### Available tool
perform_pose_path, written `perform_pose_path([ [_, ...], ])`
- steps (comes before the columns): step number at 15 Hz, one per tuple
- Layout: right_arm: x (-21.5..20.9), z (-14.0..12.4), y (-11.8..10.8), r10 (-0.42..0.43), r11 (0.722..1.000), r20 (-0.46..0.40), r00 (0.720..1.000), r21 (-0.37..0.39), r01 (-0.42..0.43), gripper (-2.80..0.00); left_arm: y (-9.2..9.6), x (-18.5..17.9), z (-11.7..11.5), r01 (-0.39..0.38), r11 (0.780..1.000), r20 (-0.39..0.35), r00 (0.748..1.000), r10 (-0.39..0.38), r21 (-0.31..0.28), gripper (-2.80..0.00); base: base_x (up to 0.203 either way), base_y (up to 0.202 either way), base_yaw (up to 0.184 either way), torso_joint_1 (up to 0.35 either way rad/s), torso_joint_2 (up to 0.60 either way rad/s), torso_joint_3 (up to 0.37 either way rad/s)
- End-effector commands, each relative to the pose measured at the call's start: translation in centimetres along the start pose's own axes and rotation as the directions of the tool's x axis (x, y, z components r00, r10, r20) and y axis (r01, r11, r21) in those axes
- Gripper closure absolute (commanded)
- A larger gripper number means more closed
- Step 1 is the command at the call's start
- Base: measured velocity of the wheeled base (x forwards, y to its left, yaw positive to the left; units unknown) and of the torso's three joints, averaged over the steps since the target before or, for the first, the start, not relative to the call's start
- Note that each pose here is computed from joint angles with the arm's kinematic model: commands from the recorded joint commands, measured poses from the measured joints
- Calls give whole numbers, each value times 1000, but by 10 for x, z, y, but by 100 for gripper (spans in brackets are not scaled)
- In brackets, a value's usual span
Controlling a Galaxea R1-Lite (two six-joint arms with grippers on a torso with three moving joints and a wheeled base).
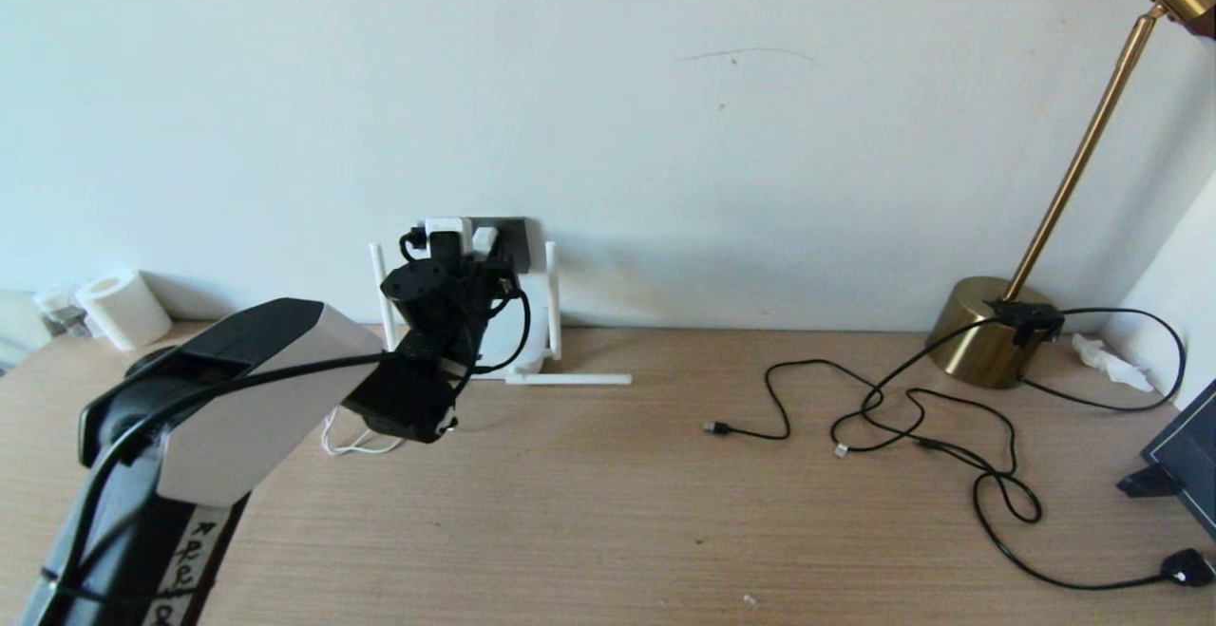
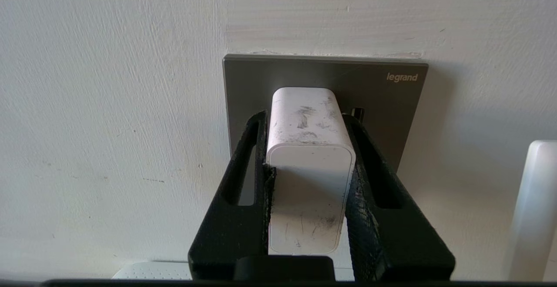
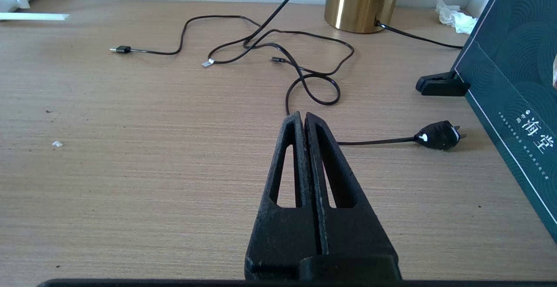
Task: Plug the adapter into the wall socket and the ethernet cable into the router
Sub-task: Plug plug into socket
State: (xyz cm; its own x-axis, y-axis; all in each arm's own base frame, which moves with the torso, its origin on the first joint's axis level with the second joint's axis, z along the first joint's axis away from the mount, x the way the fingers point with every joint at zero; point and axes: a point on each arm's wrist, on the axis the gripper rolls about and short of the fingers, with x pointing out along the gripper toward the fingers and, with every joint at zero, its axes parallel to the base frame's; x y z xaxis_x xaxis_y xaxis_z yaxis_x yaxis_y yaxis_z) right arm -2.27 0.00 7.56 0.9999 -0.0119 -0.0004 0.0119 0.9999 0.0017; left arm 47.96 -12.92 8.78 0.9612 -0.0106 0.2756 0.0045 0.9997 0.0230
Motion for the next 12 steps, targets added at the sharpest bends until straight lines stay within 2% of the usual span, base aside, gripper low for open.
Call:
perform_pose_path([
  [1,0,0,0,0,1000,0,1000,0,0,0,0,0,-4,-2,1000,1,1000,2,0,0,0,0,0,0,0,0],
  [7,0,0,0,0,1000,0,1000,0,0,0,0,0,1,-7,1000,11,1000,7,0,0,0,0,0,0,0,0],
  [12,0,0,0,0,1000,0,1000,0,0,0,-5,0,15,2,1000,42,999,-2,-16,0,0,0,0,0,0,0],
])
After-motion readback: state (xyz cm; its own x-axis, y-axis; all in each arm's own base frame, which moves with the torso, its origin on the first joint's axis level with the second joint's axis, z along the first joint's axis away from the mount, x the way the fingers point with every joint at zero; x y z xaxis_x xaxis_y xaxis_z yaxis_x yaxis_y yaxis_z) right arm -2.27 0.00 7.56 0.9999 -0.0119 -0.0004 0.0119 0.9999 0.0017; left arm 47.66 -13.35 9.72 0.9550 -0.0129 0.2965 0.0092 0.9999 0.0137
